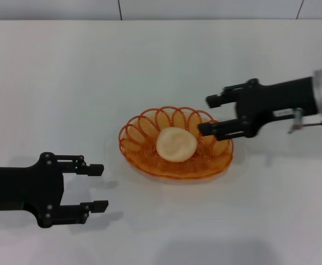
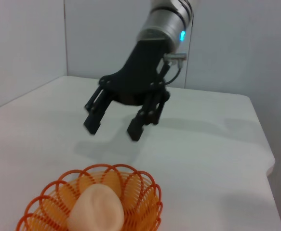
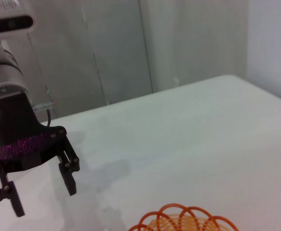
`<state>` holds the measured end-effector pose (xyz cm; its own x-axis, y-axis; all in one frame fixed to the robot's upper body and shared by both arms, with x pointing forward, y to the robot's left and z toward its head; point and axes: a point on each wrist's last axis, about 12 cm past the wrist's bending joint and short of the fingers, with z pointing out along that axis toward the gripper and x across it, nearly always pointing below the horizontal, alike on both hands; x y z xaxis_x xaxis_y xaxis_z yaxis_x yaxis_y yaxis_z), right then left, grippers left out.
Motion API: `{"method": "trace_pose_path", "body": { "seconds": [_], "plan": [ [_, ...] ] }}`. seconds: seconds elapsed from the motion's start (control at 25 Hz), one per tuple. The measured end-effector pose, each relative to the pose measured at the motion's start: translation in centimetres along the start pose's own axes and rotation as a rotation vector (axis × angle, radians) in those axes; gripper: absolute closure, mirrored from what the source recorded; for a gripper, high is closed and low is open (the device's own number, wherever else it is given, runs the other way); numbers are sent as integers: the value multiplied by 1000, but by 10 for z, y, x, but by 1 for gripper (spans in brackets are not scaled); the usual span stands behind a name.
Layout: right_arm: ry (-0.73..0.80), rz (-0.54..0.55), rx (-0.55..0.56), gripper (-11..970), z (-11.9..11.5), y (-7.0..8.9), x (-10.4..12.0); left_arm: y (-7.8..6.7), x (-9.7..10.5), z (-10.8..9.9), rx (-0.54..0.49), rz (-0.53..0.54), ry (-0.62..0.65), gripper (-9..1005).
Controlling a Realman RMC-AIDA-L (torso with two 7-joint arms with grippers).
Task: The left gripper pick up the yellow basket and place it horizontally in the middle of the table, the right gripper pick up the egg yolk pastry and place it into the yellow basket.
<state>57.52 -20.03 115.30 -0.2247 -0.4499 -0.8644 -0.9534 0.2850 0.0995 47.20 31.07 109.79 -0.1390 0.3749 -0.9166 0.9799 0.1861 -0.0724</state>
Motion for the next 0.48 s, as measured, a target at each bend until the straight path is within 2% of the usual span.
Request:
{"method": "trace_pose_path", "body": {
  "seconds": [0.4, 0.48],
  "plan": [
    [-235, 33, 36, 259, -55, 3, 75, 8, 4, 0, 28, -62, -30, 363],
    [-238, 38, 41, 259, -61, 6, 86, 10, 4, -2, 19, -69, -38, 363]
  ]
}}
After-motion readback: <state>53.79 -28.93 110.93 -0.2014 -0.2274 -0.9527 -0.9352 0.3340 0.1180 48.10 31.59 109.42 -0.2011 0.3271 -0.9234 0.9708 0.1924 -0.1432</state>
